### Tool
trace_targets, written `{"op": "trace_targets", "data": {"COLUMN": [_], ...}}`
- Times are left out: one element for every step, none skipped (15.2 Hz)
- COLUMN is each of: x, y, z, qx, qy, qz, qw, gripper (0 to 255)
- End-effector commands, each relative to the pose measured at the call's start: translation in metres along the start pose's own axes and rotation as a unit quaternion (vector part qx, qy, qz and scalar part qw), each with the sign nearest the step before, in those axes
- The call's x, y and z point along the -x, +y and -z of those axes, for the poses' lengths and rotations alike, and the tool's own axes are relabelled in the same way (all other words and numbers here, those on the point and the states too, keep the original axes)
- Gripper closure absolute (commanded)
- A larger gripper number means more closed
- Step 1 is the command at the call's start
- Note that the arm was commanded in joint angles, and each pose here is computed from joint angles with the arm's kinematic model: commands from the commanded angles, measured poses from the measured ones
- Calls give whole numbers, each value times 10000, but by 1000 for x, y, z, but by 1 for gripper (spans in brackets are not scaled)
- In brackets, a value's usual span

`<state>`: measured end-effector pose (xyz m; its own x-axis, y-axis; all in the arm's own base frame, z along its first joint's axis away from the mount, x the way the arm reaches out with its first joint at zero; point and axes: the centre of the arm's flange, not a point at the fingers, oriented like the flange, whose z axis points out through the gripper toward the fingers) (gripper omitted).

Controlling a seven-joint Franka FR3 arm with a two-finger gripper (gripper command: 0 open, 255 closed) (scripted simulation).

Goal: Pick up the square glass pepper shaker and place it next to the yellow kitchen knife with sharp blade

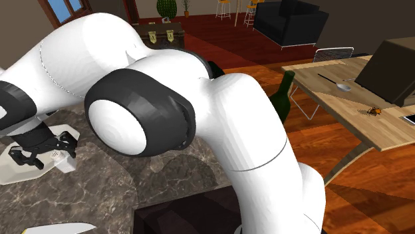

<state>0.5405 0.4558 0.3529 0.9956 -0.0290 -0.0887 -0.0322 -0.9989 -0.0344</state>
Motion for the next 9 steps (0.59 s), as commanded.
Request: {"op": "trace_targets", "data": {"x": [0, 0, 0, 0, 0, 0, 0, 0, 0], "y": [0, 0, 0, 0, 0, 0, 0, 0, 0], "z": [0, 13, 26, 40, 50, 50, 50, 50, 50], "qx": [0, 0, 0, 0, 0, 0, 0, 0, 0], "qy": [0, 0, 0, 0, 0, 0, 0, 0, 0], "qz": [0, 0, 0, 0, 0, 0, 0, 0, 0], "qw": [10000, 10000, 10000, 10000, 10000, 10000, 10000, 10000, 10000], "gripper": [0, 0, 0, 0, 0, 0, 0, 0, 0]}}
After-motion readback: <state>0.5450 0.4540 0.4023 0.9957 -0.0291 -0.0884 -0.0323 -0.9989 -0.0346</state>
